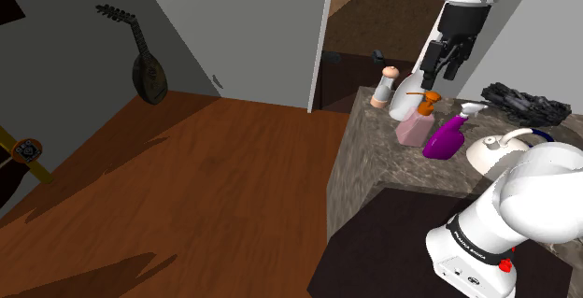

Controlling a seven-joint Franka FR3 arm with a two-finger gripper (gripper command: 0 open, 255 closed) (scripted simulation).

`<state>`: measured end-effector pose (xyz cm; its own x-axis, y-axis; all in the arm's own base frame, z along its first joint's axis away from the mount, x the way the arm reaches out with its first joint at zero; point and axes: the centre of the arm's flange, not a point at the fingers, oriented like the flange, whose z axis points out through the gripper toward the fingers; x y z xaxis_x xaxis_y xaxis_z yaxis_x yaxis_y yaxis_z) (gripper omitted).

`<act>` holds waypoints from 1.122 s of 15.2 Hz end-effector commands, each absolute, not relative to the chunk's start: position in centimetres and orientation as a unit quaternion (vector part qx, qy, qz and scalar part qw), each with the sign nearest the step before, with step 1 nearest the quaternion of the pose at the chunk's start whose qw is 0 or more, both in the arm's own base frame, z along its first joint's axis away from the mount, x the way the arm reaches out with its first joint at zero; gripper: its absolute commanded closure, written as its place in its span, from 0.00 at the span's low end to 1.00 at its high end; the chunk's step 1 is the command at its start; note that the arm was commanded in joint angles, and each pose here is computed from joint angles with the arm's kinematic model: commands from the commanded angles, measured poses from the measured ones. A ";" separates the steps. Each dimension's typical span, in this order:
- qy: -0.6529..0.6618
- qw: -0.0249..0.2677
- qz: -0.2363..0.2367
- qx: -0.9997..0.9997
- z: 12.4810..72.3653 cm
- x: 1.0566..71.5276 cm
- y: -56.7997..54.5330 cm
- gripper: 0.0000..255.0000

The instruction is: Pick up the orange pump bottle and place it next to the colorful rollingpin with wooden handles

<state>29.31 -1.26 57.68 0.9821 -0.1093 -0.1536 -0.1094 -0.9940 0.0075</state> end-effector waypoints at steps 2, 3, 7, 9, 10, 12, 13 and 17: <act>0.051 -0.001 0.076 -0.996 57.0 29.4 -2.3 0.00; 0.046 -0.003 0.074 -0.996 56.4 29.6 -3.4 0.00; 0.029 -0.011 0.069 -0.997 53.8 30.3 -7.6 0.00; 0.021 -0.015 0.066 -0.997 52.5 30.7 -9.7 0.00; 0.017 -0.017 0.065 -0.998 51.9 30.9 -10.8 0.00; 0.008 -0.021 0.062 -0.998 50.7 31.4 -12.9 0.00; 0.004 -0.023 0.060 -0.998 50.1 31.7 -14.0 0.00; -0.013 -0.031 0.055 -0.998 47.7 32.8 -18.2 0.00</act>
